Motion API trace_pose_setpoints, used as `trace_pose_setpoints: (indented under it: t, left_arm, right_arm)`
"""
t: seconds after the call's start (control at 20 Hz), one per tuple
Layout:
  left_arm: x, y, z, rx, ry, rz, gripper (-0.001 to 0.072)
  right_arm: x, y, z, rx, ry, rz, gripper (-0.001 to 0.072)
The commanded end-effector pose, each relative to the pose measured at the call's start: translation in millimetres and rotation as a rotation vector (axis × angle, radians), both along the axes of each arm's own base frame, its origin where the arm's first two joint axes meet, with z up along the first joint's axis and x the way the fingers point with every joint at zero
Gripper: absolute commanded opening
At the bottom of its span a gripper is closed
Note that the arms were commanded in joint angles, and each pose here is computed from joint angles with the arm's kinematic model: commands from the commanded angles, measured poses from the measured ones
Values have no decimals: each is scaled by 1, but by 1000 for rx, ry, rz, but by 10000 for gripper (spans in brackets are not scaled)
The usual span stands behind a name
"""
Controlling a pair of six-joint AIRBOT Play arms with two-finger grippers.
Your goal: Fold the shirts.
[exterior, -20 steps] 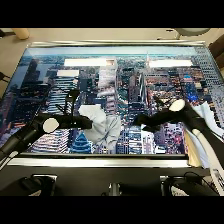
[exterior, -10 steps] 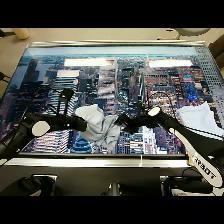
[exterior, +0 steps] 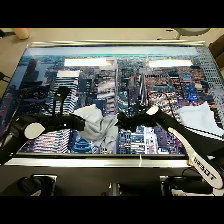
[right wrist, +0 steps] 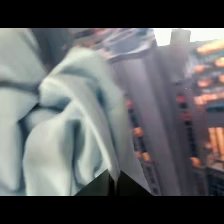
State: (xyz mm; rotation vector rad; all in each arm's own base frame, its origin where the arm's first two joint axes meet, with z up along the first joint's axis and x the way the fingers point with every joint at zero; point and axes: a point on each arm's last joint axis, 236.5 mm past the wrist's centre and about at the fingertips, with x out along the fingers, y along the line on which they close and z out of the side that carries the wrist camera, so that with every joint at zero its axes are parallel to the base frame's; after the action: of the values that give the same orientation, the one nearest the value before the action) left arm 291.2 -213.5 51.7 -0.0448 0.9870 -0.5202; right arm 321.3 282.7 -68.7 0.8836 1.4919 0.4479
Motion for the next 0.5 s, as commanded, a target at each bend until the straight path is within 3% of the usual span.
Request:
trace_pose_setpoints:
  t: [0.0,0.15,0.25,0.35,0.45]
  left_arm:
    - [13,4,41,-1,-117,-3,29]
    - [35,27,161,17,-429,25,28]
    - [27,55,246,29,-599,74,29]
    - [3,77,315,-46,-698,138,29]
    - [-22,74,353,-166,-743,128,29]
  right_arm:
    - [-2,-15,45,-121,-220,245,17]
    - [39,-74,176,-420,-616,241,17]
    - [43,-129,322,-582,-968,55,17]
    - [-2,-181,451,-614,-1242,-193,17]
    - [-63,-204,511,-499,-1357,-344,17]
